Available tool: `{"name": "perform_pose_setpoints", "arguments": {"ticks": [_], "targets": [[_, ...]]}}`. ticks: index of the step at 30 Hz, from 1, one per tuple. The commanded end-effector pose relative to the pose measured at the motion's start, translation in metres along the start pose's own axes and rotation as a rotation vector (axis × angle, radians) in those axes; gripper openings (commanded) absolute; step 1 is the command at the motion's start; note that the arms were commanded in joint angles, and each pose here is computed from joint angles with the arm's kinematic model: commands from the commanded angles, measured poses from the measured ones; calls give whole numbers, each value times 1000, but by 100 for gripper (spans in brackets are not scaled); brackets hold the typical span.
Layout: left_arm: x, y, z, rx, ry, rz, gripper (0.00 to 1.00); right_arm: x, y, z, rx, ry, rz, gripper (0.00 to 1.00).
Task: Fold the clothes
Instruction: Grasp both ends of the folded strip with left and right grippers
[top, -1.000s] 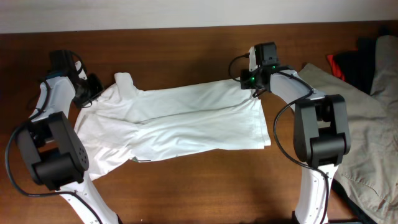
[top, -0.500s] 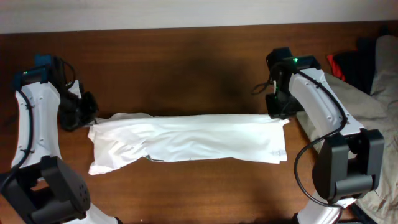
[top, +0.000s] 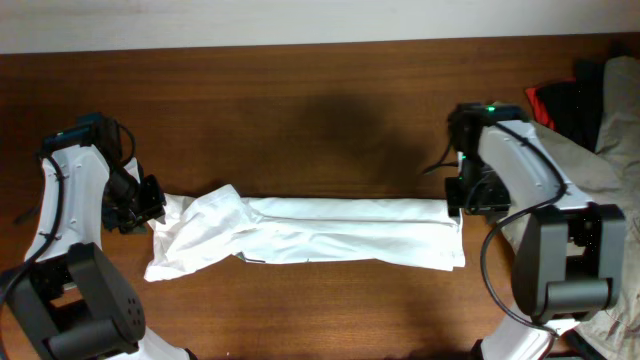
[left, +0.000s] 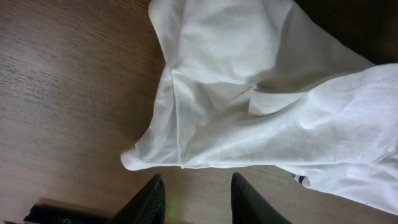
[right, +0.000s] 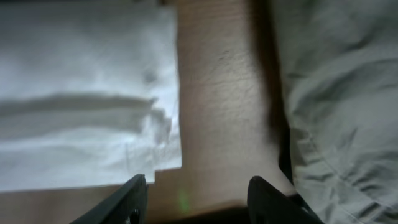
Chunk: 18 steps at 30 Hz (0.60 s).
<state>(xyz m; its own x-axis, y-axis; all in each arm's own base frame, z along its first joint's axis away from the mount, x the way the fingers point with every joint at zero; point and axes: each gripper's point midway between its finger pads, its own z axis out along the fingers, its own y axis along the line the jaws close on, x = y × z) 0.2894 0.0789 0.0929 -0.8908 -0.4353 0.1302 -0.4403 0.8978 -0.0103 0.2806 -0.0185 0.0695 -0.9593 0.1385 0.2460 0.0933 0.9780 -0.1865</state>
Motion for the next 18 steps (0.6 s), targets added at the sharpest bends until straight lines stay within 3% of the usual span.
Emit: {"name": "perform_pose_setpoints", "arguments": {"ticks": [1,4,6,12,14,16,17,18], "targets": [[-7,-1,-24,21,-100,7,34,-1,16,-4,-301,3,-38,56],[-18,-37,-41,178,-193,77,36,-3,19,-2,-401,-16,-92,60],[-11,-53,-39,170,-180,129,38,2,26,13,-430,-6,-122,67],[-6,-61,-36,127,-179,174,39,-8,34,49,-423,-72,-126,72],[-6,-61,-36,127,-179,174,39,-9,37,48,-444,-79,-126,64],[-7,-61,-36,128,-181,174,39,-11,40,46,-460,-89,-127,45],[-7,-61,-36,128,-184,174,42,-11,42,46,-475,-90,-128,40],[-7,-61,-36,128,-183,174,43,-7,43,54,-474,-78,-127,41]]}}
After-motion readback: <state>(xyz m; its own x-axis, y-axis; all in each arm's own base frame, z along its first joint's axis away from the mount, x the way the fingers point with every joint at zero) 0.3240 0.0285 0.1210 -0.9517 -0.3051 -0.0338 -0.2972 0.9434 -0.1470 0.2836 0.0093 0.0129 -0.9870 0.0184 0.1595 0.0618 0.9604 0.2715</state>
